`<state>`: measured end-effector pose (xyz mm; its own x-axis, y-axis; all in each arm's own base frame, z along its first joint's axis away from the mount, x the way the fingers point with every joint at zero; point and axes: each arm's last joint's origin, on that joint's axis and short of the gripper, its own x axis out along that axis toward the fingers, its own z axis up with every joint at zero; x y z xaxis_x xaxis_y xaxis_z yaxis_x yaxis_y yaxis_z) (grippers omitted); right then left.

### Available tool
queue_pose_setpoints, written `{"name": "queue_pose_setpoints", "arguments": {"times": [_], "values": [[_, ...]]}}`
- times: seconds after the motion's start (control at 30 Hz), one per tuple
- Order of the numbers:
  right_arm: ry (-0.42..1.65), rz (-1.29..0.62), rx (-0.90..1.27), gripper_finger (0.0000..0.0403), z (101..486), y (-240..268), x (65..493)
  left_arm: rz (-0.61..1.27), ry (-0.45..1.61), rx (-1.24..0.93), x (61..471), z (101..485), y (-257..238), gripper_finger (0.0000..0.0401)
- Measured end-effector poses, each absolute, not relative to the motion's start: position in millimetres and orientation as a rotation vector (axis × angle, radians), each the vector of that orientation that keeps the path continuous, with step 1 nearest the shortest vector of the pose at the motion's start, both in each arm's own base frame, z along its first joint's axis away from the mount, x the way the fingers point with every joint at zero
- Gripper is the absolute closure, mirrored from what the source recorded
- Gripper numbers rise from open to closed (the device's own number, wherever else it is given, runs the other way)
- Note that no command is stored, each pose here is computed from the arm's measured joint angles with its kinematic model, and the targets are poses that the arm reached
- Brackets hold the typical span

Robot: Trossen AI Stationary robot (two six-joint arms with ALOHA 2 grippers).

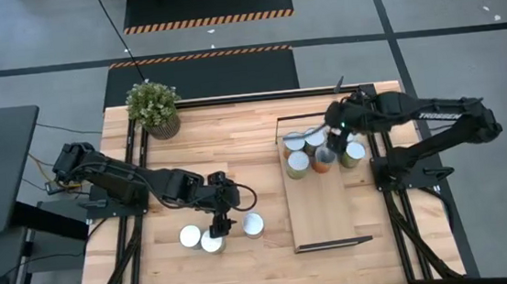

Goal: Pick and place cans onto a shelf
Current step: Put the canned orange on the shelf

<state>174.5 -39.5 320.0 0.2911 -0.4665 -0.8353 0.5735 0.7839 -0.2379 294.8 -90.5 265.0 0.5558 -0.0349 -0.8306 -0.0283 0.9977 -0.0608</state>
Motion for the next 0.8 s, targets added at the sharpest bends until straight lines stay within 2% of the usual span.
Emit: {"name": "queue_pose_setpoints", "arguments": {"times": [0.13, 0.33, 0.8], "values": [[1.112, -0.711, 0.237, 0.0051, 315.6, -58.2, 168.8, -0.017, 0.981, -0.044, 294.8, 264.9, -90.5, 0.0008], [1.180, -0.721, 0.260, 0.0042, 303.7, -74.1, 161.0, -0.035, 0.981, -0.011, 294.7, 264.9, -90.5, 0.0008], [1.197, -0.761, 0.427, 0.0031, 260.4, -74.8, 128.7, -0.054, 0.988, 0.028, 294.1, 264.5, -90.3, 0.0008]]}}
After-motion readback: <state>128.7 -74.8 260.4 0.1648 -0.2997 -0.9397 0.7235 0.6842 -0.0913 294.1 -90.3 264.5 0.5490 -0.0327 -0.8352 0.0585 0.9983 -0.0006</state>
